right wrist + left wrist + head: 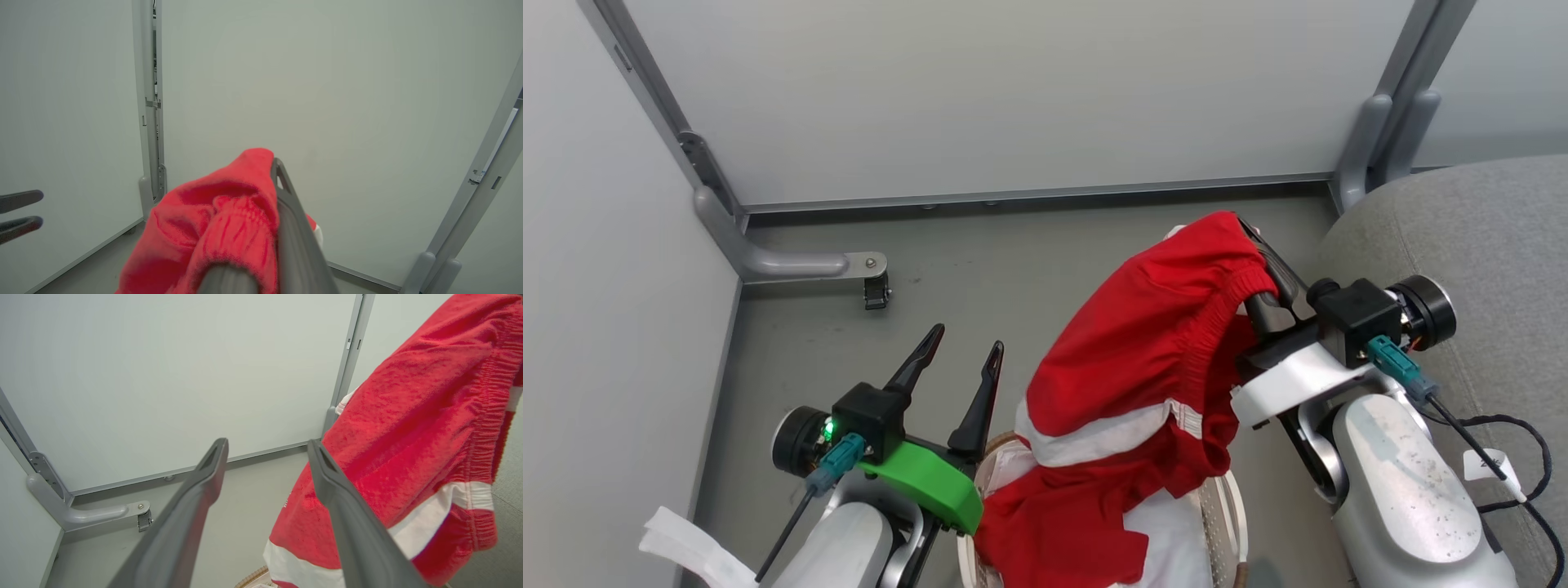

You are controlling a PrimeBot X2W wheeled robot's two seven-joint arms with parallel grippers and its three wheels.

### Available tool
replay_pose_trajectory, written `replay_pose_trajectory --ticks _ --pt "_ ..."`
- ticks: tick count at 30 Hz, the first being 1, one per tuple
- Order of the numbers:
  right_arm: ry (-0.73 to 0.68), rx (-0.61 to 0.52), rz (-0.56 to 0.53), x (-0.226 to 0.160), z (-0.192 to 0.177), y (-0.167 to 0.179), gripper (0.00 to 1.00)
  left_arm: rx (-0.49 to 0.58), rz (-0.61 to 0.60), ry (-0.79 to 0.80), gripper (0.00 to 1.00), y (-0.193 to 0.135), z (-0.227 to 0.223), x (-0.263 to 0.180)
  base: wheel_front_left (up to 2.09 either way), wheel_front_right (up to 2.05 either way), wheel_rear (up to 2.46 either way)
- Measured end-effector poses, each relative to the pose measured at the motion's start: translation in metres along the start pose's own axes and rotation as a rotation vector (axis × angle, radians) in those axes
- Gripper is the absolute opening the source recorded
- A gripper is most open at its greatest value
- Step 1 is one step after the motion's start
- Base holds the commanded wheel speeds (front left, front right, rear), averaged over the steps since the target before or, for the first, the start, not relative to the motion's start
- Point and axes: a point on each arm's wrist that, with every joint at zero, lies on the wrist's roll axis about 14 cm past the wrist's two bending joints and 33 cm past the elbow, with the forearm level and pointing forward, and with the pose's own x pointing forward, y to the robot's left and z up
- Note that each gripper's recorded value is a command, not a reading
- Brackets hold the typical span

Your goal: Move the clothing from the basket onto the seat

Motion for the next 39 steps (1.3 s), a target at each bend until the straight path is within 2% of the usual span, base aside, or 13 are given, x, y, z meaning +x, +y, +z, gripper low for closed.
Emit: replay_pose_trajectory --ticks 10,25,34,39 --pt "-0.017 -0.050 -0.102 -0.013 0.012 -0.041 0.00 -0.034 -0.139 0.009 1.00 -0.045 -0.012 0.029 0.00 0.00 0.00" --pt "0.080 -0.170 -0.454 -0.095 0.012 -0.155 0.00 -0.037 -0.467 0.088 1.00 -0.137 -0.053 0.074 0.00 0.00 0.00" --pt "0.172 -0.217 -0.550 -0.120 -0.008 -0.185 0.00 -0.075 -0.549 0.132 1.00 -0.158 -0.079 0.083 0.00 0.00 0.00" --pt "0.173 -0.278 -0.574 -0.107 -0.007 -0.206 0.00 -0.073 -0.551 0.124 1.00 -0.154 -0.081 0.089 0.00 0.00 0.00"
